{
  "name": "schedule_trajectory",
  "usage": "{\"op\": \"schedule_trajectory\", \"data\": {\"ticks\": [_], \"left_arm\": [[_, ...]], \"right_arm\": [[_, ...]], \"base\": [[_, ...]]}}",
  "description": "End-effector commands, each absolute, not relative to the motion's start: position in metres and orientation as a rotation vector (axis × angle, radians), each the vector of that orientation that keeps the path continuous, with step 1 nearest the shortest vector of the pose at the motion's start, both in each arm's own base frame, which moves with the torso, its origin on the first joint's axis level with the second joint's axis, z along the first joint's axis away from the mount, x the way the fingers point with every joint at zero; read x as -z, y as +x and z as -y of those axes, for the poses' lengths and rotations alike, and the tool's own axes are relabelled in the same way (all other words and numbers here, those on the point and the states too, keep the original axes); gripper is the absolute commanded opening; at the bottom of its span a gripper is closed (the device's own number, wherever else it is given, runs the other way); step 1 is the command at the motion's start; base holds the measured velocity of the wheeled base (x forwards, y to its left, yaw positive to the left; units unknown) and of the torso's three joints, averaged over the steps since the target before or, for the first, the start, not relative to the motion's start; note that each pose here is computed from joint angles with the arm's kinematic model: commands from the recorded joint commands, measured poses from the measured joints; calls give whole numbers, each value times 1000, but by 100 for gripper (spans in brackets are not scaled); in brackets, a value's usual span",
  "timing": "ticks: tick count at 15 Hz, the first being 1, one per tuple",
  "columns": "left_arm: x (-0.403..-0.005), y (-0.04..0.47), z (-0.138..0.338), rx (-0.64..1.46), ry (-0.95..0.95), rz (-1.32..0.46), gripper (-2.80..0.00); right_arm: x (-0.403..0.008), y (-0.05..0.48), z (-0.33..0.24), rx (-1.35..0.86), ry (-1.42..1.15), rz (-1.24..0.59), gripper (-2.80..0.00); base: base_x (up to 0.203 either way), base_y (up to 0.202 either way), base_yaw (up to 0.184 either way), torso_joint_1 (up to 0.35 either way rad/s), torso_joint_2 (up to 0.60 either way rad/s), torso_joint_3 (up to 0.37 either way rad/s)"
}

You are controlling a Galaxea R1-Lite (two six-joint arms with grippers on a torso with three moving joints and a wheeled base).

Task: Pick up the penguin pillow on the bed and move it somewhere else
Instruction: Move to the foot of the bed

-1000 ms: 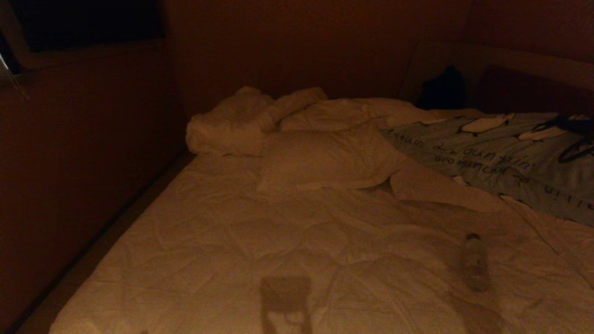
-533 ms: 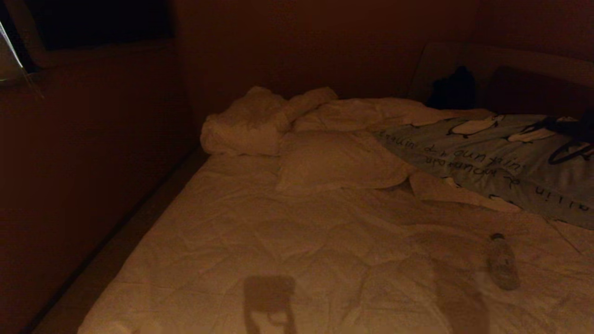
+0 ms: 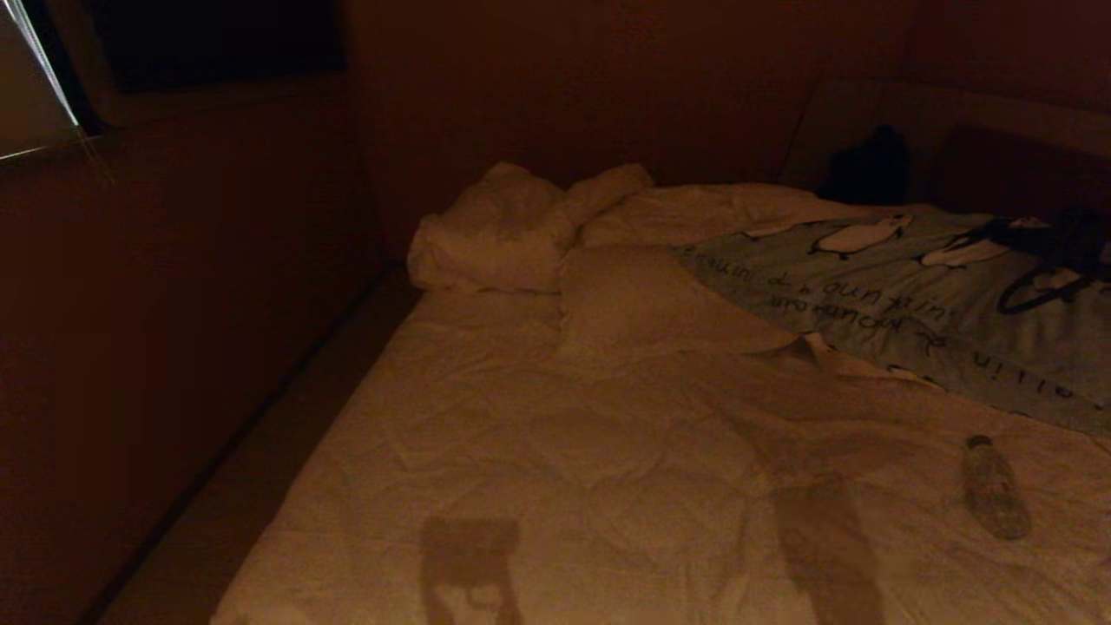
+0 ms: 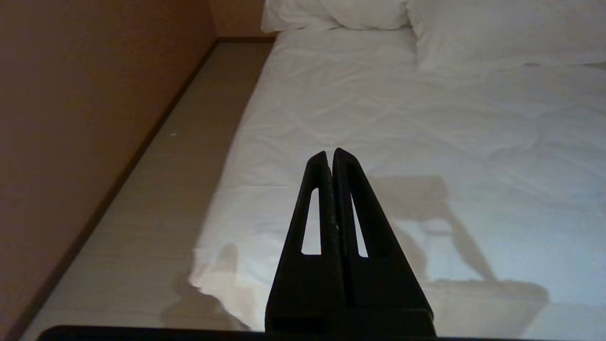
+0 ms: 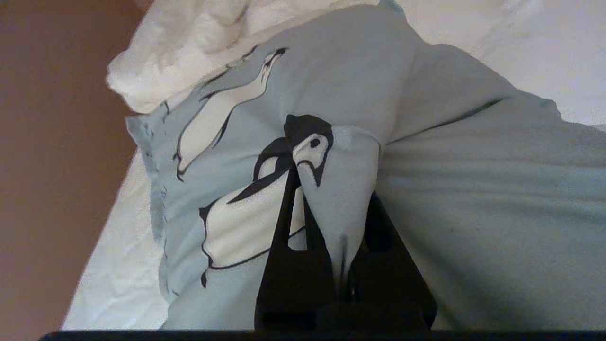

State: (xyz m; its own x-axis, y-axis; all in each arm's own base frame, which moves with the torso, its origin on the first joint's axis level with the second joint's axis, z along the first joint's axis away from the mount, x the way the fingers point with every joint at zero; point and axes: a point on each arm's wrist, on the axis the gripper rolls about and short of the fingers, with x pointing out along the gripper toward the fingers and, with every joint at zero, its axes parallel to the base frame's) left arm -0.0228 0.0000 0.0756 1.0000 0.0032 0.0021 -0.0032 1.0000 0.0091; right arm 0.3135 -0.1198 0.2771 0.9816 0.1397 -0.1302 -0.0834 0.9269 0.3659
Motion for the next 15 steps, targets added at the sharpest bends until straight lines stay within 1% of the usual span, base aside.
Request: {"op": "schedule_trajectory", "data": {"ticks": [1,4,8,15], "left_arm": [[-76,-23,0,-5,9,2,-280],[-76,-23,0,-5,9,3,-280],[-76,-23,0,-3,9,2,-280],[-76,-23,0,-4,9,2,-280]], "right_arm": [[-276,317,110,-111,366,-160,-280],[-273,326,84,-77,353,-171,-280],[-267,334,54,-88,348,-197,-280],[-242,347,2,-109,322,-283,-280]], "base": [[0,192,3,1,2,4],[0,194,1,1,3,3],[0,195,-1,2,3,3],[0,195,-1,4,3,1]]}}
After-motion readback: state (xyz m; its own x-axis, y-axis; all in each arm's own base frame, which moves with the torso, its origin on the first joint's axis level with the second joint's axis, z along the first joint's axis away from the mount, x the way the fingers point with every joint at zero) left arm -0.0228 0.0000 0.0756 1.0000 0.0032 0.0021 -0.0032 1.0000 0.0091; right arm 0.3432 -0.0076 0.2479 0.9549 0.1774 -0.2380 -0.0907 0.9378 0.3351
